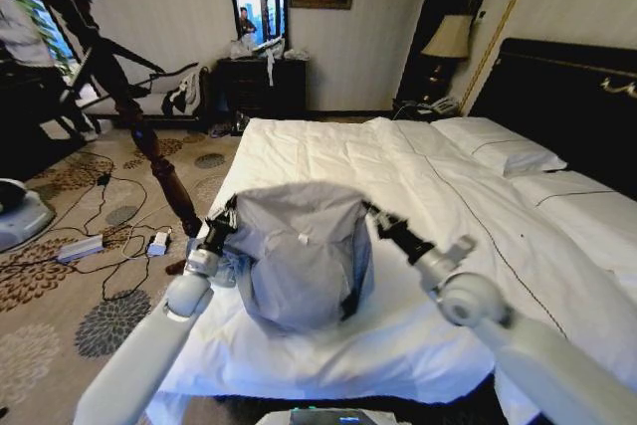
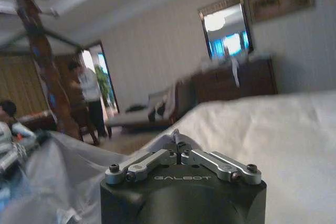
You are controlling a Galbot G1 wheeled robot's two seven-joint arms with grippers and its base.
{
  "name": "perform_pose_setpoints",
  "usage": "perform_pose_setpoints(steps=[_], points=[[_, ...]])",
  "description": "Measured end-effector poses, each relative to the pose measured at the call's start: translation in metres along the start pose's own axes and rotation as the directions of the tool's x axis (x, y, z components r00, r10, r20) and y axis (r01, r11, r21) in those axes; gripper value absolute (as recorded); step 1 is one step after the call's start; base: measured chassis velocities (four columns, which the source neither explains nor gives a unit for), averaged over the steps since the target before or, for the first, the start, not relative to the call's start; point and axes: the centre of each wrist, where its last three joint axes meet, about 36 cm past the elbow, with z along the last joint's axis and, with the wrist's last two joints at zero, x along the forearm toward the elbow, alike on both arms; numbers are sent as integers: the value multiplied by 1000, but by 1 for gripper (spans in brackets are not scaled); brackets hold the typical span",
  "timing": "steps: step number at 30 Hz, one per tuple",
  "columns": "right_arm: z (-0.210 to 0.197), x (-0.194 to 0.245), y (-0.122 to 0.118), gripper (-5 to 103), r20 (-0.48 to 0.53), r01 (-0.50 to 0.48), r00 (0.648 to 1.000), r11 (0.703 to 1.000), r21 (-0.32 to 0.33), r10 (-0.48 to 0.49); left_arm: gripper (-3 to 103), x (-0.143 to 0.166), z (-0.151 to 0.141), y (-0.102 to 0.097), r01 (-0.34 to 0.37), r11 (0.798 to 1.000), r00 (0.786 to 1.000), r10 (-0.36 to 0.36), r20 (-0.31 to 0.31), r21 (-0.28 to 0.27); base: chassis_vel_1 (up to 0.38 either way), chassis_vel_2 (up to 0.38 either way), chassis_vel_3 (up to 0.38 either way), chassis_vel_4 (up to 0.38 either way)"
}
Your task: Pick up the clothes from the bed and hang them on the clothes hanger.
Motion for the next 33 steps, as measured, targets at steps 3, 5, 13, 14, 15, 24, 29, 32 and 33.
perform_pose_setpoints(steps=[3, 5, 13, 14, 15, 24, 29, 32, 33], points=[[32, -14, 2, 0, -56, -37, 998, 999, -25, 35, 0, 10, 8, -3, -14, 1000, 999, 13, -35, -16, 0, 0, 0, 0], [36, -16, 3, -2, -69, -47, 997, 999, -27, 45, 0, 12, 10, -4, -15, 1000, 999, 14, -42, -18, 0, 0, 0, 0], [46, -17, 6, 30, -124, -176, 977, 984, 8, 175, 0, 26, 18, -10, -21, 1000, 997, 20, -77, -18, 0, 0, 0, 0], [46, -17, 6, 30, -124, -176, 977, 984, 8, 175, 0, 26, 18, -10, -21, 1000, 997, 20, -77, -18, 0, 0, 0, 0], [43, -15, 6, 36, -119, -195, 973, 981, 17, 196, 0, 28, 19, -11, -22, 1000, 997, 21, -81, -20, 0, 0, 0, 0], [29, 1, 6, 68, -167, -348, 920, 935, 72, 355, 0, 31, 26, -3, 7, 999, 995, -12, -103, -46, 0, 0, 0, 0], [26, 3, 11, 85, -159, -332, 927, 941, 63, 338, 0, 33, 25, -5, 6, 999, 995, -11, -103, -43, 0, 0, 0, 0], [29, 3, 18, 98, -166, -302, 937, 952, 58, 307, 0, 34, 22, -5, 8, 999, 995, -12, -96, -40, 0, 0, 0, 0], [29, 3, 18, 98, -166, -302, 937, 952, 58, 307, 0, 34, 22, -5, 8, 999, 995, -12, -96, -40, 0, 0, 0, 0]])
